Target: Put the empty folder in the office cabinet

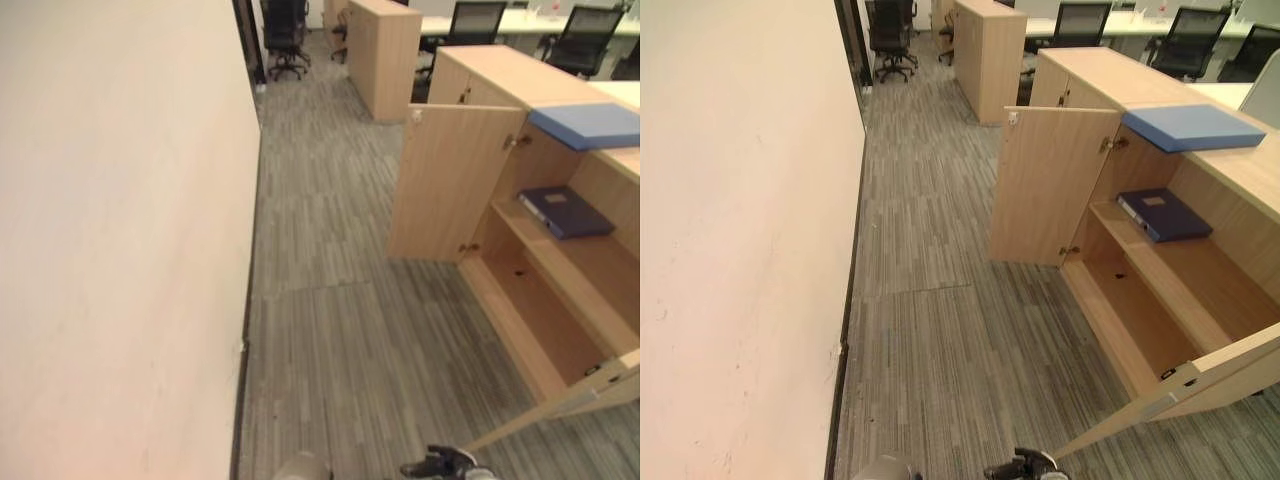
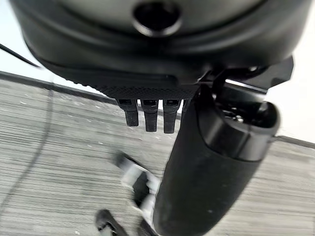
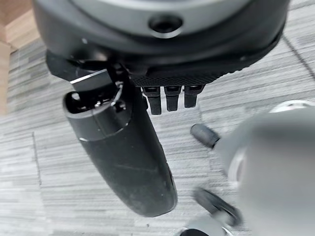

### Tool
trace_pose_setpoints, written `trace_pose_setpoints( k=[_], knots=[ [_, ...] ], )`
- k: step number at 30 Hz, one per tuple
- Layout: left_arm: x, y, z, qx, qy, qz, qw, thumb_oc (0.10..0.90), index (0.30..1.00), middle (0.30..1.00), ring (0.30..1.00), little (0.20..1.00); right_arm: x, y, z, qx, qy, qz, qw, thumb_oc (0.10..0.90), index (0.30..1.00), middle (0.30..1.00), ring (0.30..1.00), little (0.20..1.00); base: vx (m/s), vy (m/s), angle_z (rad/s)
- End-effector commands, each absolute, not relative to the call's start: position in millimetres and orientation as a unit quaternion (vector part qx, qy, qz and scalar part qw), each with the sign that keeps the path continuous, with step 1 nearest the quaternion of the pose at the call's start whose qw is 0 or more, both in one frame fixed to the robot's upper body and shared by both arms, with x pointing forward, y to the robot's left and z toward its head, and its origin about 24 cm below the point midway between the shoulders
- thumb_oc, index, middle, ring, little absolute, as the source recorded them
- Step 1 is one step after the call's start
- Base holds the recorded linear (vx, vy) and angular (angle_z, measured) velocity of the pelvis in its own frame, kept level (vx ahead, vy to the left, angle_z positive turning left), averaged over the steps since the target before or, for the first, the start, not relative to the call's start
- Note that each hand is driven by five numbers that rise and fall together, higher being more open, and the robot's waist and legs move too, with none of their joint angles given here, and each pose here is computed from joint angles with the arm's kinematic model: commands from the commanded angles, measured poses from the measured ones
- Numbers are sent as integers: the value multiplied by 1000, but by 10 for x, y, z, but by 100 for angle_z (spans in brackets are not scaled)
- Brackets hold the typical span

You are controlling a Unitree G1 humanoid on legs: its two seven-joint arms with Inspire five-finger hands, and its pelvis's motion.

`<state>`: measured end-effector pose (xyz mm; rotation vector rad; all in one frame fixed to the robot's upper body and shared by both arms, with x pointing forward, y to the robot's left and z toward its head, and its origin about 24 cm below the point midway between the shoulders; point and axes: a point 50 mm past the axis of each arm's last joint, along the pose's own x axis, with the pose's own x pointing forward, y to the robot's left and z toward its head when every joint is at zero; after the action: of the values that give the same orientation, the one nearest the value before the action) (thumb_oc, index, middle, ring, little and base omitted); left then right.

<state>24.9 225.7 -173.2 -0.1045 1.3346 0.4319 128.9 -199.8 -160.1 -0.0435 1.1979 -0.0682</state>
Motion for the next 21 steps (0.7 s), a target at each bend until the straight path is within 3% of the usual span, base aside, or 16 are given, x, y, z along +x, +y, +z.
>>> trace_pose_setpoints(
  k=[1,11,21],
  knots=[
    [329,2495,-1667,-16,593,229,772,800,900,900,900,900,1250,-2112,-1595,-27,564,-50,824,800,900,900,900,900,323,174,-35],
    [-60,2459,-1695,-55,631,280,721,800,900,900,900,900,820,-2168,-1693,6,613,-88,785,800,900,900,900,900,311,250,-39],
    [-264,2521,-1672,-40,658,271,702,800,900,900,900,900,912,-2112,-1682,16,601,-75,796,800,900,900,900,900,249,285,-37]
  ],
)
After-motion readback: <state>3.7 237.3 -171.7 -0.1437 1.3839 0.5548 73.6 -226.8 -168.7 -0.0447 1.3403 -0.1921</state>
